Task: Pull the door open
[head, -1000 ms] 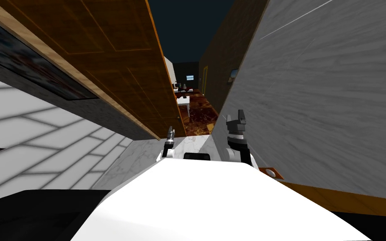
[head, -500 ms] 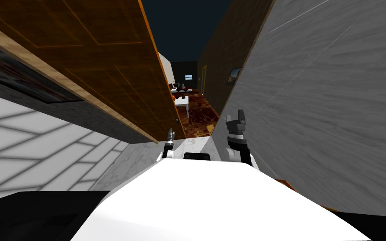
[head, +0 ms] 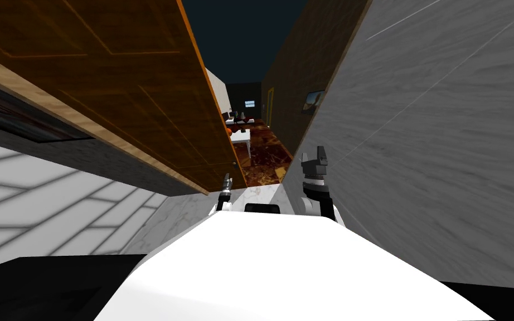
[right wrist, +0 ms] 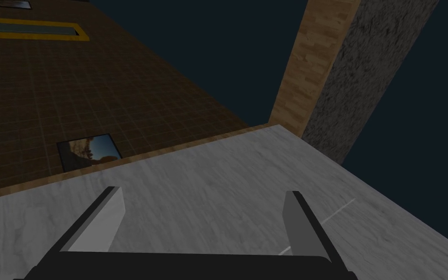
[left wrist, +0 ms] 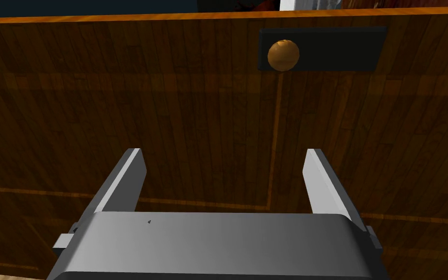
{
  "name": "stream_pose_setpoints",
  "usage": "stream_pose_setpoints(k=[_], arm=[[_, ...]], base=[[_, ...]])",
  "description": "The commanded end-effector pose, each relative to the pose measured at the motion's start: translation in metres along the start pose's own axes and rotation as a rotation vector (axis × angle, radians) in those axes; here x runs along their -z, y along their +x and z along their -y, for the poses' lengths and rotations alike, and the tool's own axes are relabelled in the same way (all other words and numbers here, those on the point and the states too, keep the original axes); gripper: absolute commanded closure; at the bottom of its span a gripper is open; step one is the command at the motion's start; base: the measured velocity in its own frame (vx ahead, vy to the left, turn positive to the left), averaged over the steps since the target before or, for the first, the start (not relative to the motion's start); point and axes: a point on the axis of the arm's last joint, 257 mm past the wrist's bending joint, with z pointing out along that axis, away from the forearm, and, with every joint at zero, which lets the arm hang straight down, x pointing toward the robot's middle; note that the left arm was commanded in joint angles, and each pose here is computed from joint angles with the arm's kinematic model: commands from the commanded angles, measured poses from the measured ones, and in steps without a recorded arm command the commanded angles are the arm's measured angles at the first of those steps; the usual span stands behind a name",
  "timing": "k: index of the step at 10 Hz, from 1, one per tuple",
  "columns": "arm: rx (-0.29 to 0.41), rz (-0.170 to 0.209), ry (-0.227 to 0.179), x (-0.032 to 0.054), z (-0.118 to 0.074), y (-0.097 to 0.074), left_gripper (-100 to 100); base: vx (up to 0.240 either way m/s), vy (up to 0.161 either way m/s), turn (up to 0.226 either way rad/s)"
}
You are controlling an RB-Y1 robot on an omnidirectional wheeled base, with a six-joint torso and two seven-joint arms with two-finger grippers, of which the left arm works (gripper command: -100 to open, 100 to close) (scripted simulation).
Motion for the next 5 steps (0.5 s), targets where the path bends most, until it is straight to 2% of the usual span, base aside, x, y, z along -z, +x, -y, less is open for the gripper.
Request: stream_pose_setpoints(k=[1,2,5], arm=[[0.005,0.006,-0.018,0.0044,-0.010,-0.002,-100],[0.010,0.013,-0.039,0.0083,-0.020,-0.006,-100],[0.015,0.020,-0.057,0.0119,-0.029,-0.009,-100]], base=[[0.136,0.031,-0.029],[0.141,0.036,-0.046],[0.103,0.018,-0.019]])
